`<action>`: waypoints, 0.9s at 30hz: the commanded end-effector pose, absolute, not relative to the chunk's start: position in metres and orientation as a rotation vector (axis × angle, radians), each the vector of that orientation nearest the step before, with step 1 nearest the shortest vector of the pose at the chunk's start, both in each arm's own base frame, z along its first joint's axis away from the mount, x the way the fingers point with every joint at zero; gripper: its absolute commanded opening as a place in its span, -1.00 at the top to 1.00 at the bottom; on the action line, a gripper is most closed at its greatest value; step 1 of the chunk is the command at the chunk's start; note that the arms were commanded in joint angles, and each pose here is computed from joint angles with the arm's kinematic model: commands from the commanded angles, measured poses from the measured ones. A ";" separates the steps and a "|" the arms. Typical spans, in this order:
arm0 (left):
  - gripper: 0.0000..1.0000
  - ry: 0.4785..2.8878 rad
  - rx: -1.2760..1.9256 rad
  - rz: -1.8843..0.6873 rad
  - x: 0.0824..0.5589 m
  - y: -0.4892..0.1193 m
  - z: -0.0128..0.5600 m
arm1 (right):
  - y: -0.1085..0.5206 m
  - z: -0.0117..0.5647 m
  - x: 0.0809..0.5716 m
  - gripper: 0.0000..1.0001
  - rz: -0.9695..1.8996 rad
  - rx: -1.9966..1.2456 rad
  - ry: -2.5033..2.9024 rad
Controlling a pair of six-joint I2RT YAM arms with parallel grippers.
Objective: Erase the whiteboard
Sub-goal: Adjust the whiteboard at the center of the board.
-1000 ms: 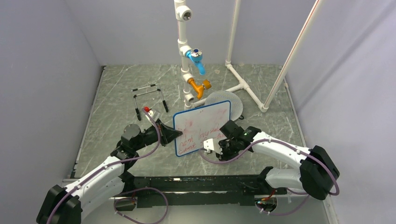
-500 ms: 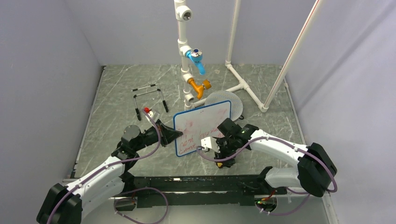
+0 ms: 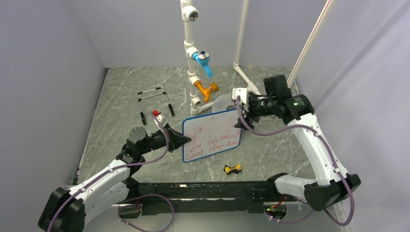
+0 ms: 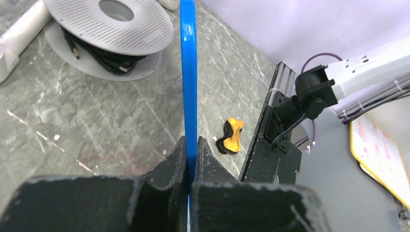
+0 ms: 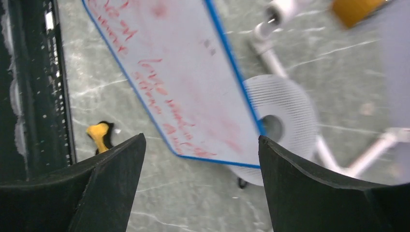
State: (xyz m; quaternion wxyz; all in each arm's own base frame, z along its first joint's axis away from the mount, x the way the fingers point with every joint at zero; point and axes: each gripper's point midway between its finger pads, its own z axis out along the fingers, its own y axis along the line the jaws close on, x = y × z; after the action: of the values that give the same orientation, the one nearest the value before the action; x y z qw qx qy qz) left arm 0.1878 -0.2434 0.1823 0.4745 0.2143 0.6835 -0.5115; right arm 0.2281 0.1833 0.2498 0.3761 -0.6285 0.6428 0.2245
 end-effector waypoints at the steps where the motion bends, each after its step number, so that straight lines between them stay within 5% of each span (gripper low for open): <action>1: 1.00 1.505 0.746 -1.234 0.183 -0.263 0.225 | 0.183 0.283 0.222 -0.76 0.631 -1.635 1.595; 16: 1.00 1.400 0.960 -1.166 0.198 -0.286 0.239 | 0.199 0.255 0.235 -0.71 0.870 -1.754 1.693; 27: 1.00 1.396 0.961 -1.186 0.204 -0.292 0.236 | 0.206 0.204 0.232 -0.24 0.883 -1.860 1.787</action>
State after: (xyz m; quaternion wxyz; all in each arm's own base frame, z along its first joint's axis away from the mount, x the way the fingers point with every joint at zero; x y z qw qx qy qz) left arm 0.2006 -0.2839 0.2028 0.4728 0.3774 0.6328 -0.4834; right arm 0.2332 0.1994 0.2091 0.2041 -0.6506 0.6573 0.3208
